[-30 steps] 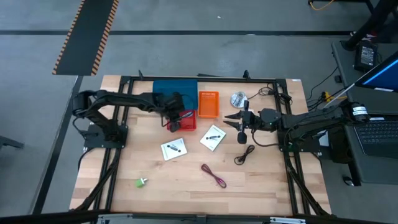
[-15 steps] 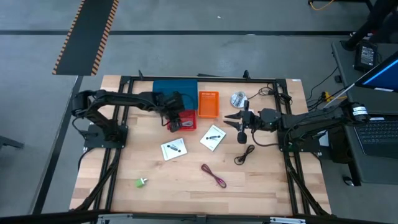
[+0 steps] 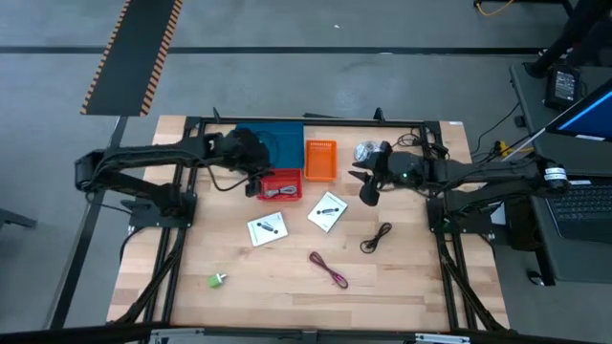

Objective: Pick and place items into bin
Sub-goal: Put the white charger adapter into the orange bin, then put the green charger adapter into the orange bin

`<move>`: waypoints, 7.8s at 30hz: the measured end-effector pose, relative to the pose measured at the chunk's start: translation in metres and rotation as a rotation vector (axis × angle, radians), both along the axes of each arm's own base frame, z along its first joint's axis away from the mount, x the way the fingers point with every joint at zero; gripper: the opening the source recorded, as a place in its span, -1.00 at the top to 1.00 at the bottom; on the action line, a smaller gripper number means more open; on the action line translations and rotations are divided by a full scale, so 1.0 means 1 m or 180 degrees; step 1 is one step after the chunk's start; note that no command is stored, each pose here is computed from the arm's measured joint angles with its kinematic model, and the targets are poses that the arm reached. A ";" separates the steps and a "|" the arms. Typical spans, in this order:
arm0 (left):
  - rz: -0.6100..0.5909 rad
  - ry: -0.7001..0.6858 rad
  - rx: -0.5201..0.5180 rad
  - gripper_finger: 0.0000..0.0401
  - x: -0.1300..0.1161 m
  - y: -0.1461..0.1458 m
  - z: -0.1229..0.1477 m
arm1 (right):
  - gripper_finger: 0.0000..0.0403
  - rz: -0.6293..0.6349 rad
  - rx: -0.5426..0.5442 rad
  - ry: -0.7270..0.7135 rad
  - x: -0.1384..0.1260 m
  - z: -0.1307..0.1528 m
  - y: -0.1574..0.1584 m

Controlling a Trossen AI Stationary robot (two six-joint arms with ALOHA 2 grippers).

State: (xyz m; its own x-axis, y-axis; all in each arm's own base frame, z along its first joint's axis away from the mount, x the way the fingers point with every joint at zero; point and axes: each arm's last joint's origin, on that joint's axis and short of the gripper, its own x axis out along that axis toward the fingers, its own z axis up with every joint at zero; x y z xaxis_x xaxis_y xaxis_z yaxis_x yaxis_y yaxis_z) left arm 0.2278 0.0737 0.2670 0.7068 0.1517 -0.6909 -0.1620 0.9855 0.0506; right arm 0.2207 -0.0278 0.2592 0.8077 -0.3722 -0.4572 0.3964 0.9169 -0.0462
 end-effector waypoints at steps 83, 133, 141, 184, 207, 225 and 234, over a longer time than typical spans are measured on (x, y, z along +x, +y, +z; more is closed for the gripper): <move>0.0239 -0.0259 0.0338 0.56 -0.035 0.006 -0.010 | -0.42 -0.2933 0.2159 0.1556 -0.046 -0.129 -0.080; 0.0320 -0.0326 0.0197 0.56 -0.034 0.006 -0.009 | 0.18 0.0153 0.0459 -0.0313 -0.003 0.003 -0.045; 0.0282 -0.0334 0.0183 0.56 -0.033 0.003 -0.009 | 0.18 0.0589 0.0095 -0.0631 0.020 0.004 -0.043; 0.0361 -0.0349 0.0059 0.56 -0.033 0.001 -0.010 | 0.14 -0.0028 0.0824 0.1347 0.133 -0.086 -0.125; 0.0188 -0.0365 -0.0152 0.57 -0.031 -0.007 -0.010 | 0.16 0.0021 0.0338 0.1180 0.126 -0.045 -0.114; -0.0135 0.0315 -0.0966 0.98 -0.037 -0.119 0.012 | 0.93 0.1041 -0.0438 -0.0088 0.115 -0.025 -0.007; 0.0384 0.0963 -0.1563 0.99 -0.035 -0.184 0.006 | 0.99 0.1094 -0.0445 -0.0455 0.091 -0.040 0.006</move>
State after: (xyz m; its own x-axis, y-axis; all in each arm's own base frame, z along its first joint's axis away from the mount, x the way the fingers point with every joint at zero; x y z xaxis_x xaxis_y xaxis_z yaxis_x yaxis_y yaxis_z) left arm 0.1924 -0.1107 0.2732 0.4650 -0.1701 -0.8688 -0.3239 0.8807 -0.3457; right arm 0.3122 -0.0217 0.2194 0.9479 -0.1200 -0.2953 0.0791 0.9860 -0.1466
